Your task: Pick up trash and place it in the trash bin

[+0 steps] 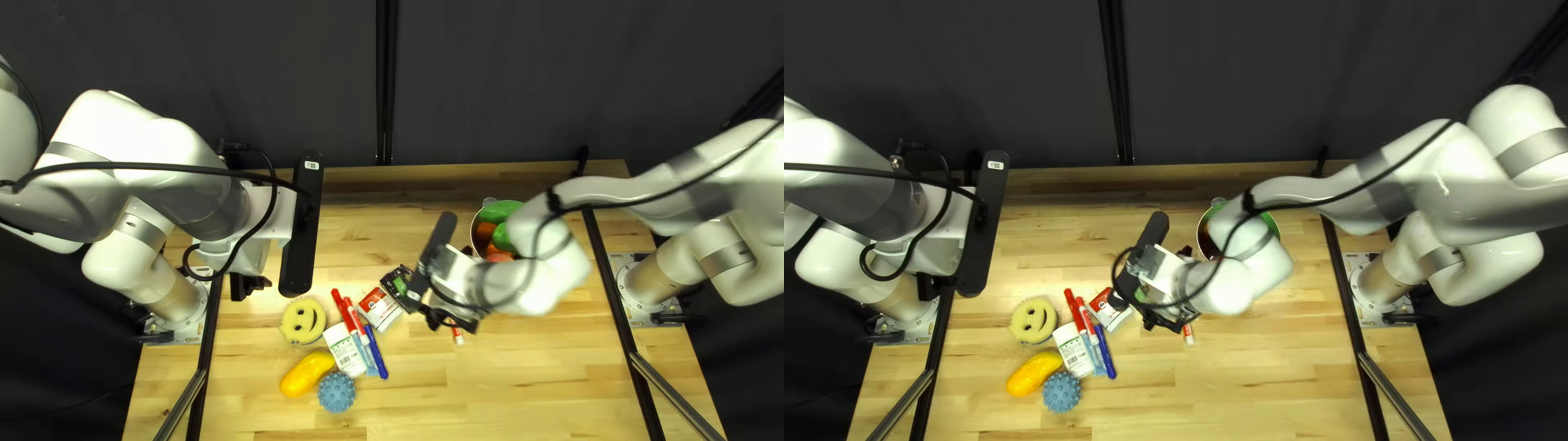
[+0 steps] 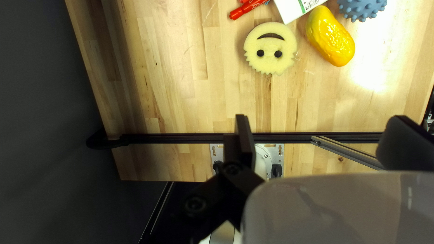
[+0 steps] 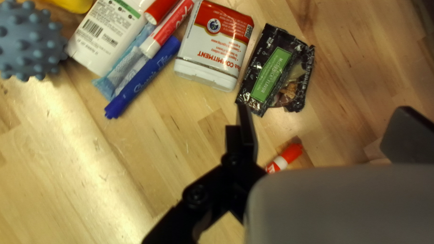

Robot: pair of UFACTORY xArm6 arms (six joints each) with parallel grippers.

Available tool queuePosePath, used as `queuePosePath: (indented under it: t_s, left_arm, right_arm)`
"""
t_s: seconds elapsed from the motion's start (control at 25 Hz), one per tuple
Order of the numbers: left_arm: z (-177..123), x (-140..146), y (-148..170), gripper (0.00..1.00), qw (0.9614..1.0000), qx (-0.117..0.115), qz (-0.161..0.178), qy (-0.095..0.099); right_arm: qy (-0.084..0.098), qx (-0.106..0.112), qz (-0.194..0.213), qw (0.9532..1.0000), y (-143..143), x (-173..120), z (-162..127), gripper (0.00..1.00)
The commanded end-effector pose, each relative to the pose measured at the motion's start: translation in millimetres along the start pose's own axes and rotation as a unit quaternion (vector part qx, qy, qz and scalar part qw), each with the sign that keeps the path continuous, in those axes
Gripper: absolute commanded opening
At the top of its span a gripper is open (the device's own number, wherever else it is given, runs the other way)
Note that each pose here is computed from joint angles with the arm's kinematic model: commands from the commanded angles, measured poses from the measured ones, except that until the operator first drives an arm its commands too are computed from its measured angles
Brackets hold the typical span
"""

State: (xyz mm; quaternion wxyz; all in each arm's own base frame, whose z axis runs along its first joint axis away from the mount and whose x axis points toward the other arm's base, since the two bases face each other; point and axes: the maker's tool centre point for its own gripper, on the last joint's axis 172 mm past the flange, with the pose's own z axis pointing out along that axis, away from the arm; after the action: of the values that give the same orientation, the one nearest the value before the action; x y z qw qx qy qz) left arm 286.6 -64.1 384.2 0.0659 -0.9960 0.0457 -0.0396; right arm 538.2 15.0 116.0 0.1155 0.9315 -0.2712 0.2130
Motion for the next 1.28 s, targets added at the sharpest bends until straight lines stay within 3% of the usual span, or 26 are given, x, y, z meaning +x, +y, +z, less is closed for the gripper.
queuePosePath:
  t_s: [0.04, 0.64, 1.28]
  left_arm:
    - [0.0, 0.0, 0.0, 1.00, 1.0000, 0.000, 0.000, 0.000]
    - [0.0, 0.0, 0.0, 1.00, 1.0000, 0.000, 0.000, 0.000]
    - [0.0, 0.0, 0.0, 1.00, 1.0000, 0.000, 0.000, 0.000]
  right_arm:
    - [-0.004, 0.000, 0.015, 0.9999, 1.1, -1.2, 25.4, 1.00]
    - [-0.017, -0.013, 0.072, 0.9972, 18.4, -15.1, 61.3, 1.00]
    - [-0.018, 0.005, 0.115, 0.9931, 27.6, -22.8, 82.4, 0.98]
